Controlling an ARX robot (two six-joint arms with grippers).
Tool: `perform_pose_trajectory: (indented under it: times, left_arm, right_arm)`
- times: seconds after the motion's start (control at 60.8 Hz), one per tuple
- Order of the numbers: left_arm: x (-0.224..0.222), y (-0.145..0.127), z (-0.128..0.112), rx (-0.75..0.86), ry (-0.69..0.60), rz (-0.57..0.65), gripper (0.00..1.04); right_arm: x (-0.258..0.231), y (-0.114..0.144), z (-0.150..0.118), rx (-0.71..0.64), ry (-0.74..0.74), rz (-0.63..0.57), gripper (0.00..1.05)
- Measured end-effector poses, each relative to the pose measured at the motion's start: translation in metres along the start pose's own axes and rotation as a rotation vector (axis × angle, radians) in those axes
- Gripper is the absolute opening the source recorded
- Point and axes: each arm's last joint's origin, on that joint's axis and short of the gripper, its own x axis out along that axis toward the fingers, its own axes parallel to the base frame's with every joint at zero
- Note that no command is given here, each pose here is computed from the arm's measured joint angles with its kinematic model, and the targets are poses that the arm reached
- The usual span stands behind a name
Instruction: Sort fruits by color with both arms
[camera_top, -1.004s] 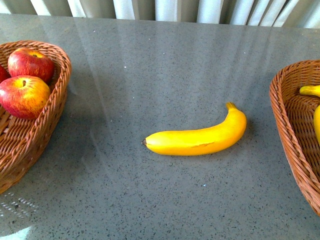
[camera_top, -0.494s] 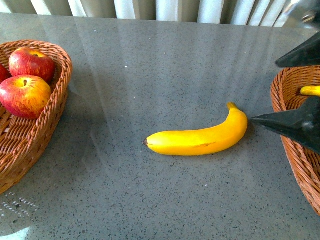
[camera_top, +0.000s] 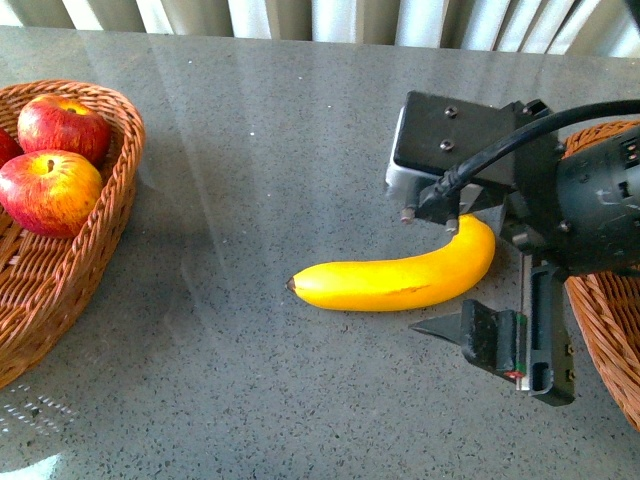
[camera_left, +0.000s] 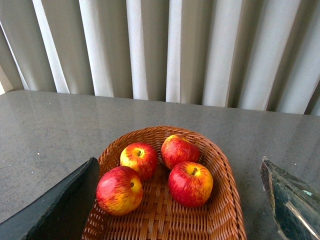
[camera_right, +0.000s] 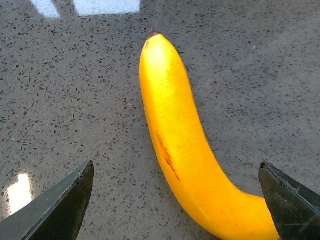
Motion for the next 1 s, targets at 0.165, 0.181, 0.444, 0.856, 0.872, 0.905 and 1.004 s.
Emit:
perform_pose_trajectory:
  times: [0.165,0.181,0.444,0.856,0.872,0.905,1.004]
  left_arm:
    - [0.000,0.000,0.000,0.000,0.000,0.000,0.96]
    - [0.000,0.000,0.000,0.000,0.000,0.000,0.96]
    - [0.000,0.000,0.000,0.000,0.000,0.000,0.96]
    - [0.000,0.000,0.000,0.000,0.000,0.000,0.96]
    - [0.000,0.000,0.000,0.000,0.000,0.000,0.96]
    - [0.000,0.000,0.000,0.000,0.000,0.000,0.96]
    - [0.000,0.000,0.000,0.000,0.000,0.000,0.96]
  right_arm:
    - [0.019,0.000,-0.001,-0.017,0.029,0.034,0.96]
    - [0.020,0.000,-0.001,-0.018,0.030,0.035,0.96]
    - [0.040,-0.008,0.006,-0.033,0.041,0.049,0.96]
    - [0.059,-0.010,0.005,-0.026,0.077,0.076,0.94]
    - [0.059,-0.010,0.004,-0.025,0.077,0.077,0.91]
    - [0.060,-0.010,0.004,-0.024,0.078,0.077,0.88]
    - [0.060,-0.010,0.004,-0.023,0.077,0.077,0.74]
